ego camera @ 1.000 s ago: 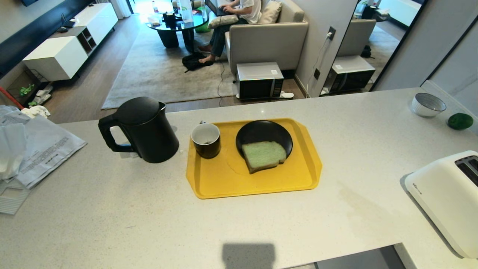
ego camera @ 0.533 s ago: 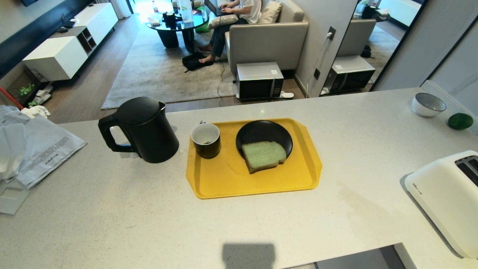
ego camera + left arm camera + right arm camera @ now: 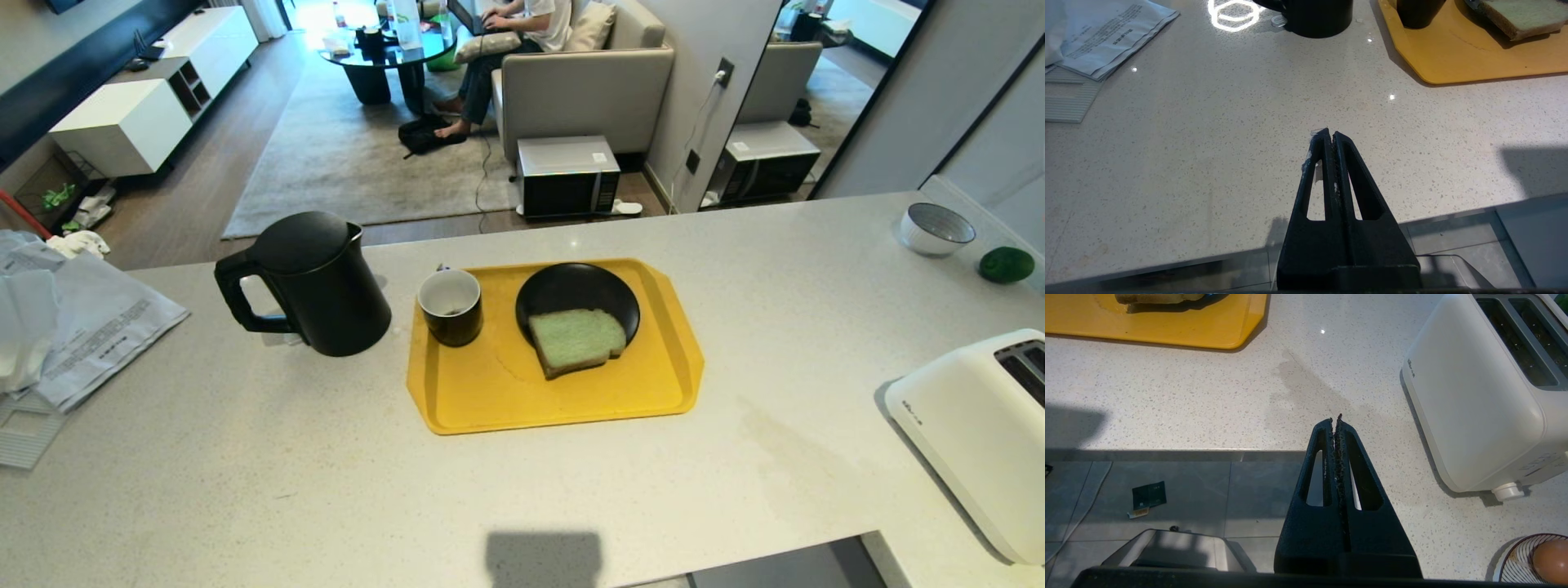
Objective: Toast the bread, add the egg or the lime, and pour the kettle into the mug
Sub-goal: Pick up the egg
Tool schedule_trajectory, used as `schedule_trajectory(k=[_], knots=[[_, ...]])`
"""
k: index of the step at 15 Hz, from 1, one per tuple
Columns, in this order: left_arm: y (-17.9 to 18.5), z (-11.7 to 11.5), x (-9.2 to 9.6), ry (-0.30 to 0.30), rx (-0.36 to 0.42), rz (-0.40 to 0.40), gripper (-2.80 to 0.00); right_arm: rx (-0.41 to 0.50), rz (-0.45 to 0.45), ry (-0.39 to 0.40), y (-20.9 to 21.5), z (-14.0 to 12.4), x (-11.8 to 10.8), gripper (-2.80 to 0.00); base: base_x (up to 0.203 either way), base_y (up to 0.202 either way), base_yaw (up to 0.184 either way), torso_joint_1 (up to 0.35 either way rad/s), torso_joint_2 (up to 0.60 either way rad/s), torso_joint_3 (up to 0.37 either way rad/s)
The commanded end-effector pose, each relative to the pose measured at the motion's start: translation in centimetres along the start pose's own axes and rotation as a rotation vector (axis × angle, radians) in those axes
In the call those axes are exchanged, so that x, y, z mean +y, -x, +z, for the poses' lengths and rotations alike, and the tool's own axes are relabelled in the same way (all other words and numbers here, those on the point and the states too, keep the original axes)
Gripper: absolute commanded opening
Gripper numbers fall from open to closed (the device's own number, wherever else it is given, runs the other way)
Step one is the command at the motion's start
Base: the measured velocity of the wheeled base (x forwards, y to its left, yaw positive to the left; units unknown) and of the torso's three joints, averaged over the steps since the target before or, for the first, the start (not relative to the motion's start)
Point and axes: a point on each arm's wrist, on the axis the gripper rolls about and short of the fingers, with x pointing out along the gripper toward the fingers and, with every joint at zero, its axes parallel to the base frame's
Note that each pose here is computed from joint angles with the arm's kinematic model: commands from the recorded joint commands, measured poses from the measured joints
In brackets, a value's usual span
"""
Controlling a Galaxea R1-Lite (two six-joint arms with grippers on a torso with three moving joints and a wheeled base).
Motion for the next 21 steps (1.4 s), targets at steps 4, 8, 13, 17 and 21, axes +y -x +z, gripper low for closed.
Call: schedule_trajectory(k=[4,8,13,17,21], knots=[[-0.01,0.01,0.0,0.0,0.0,0.001,-2.8,0.002,0.001,0.001,-0.02,0.01,0.0,-2.8,0.0,0.001,-0.028,0.001,0.0,0.001],[-0.01,0.01,0.0,0.0,0.0,0.001,-2.8,0.002,0.001,0.001,-0.02,0.01,0.0,-2.8,-0.002,0.009,-0.177,0.002,0.0,0.004],[-0.01,0.01,0.0,0.0,0.0,0.001,-2.8,0.002,0.001,0.001,-0.02,0.01,0.0,-2.8,0.0,0.009,-0.175,0.003,0.0,0.003],[-0.01,0.01,0.0,0.0,0.0,0.001,-2.8,0.002,0.001,0.001,-0.02,0.01,0.0,-2.8,0.001,0.008,-0.176,0.005,0.0,0.003],[-0.01,0.01,0.0,0.0,0.0,0.001,-2.8,0.002,0.001,0.0,-0.02,0.01,0.0,-2.8,0.0,0.007,-0.17,0.005,0.0,0.004]])
